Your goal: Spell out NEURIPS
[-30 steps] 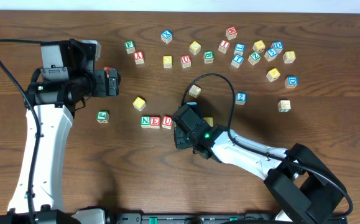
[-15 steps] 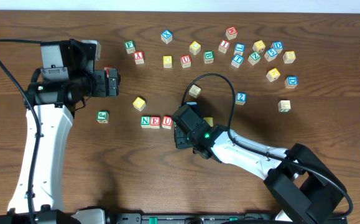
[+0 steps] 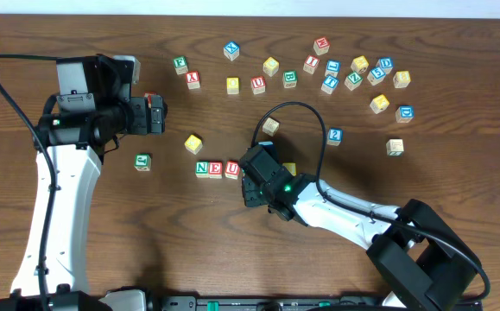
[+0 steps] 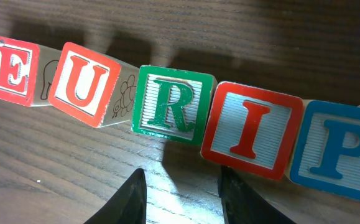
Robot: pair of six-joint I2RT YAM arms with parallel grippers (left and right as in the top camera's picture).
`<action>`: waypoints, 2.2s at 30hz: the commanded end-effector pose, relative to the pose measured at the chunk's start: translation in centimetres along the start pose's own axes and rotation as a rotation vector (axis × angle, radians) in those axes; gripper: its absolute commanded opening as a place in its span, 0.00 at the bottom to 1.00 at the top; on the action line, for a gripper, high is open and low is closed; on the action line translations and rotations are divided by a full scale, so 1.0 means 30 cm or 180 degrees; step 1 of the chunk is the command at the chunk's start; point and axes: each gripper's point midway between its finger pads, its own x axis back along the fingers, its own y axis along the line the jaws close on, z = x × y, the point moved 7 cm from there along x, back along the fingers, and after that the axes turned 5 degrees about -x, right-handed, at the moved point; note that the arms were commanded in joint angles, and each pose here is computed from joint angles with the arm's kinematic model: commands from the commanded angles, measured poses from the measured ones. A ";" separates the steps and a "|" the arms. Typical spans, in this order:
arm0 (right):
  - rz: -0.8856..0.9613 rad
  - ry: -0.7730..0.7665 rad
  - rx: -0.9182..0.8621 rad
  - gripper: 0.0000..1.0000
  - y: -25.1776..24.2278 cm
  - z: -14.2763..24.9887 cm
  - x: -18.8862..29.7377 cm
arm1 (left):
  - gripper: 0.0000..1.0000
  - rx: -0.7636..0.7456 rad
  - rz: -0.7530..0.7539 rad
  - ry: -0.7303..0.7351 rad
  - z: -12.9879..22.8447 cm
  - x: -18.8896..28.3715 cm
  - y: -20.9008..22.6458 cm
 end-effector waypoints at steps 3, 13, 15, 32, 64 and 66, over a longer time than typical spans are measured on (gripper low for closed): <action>0.0046 -0.0069 0.0034 0.33 0.001 -0.021 -0.004 | 0.98 0.0009 0.0026 -0.0068 -0.018 0.015 -0.003; 0.0037 -0.0080 0.0057 0.33 0.003 -0.023 -0.004 | 0.98 0.0010 0.0027 -0.0067 -0.018 0.015 -0.003; 0.0037 -0.0080 0.0057 0.33 0.003 -0.023 -0.004 | 0.98 0.0010 0.0027 -0.0067 -0.018 0.015 -0.003; 0.0017 -0.0012 0.0056 0.34 0.004 -0.014 -0.004 | 0.97 0.0010 0.0026 -0.0068 -0.018 0.015 -0.003; 0.0358 0.0169 -0.0256 0.32 -0.037 0.011 0.015 | 0.98 0.0013 0.0028 -0.0056 -0.016 0.015 -0.003; 0.0381 0.0144 -0.0274 0.32 -0.039 0.008 0.015 | 0.97 0.0012 0.0028 -0.0056 -0.016 0.015 -0.003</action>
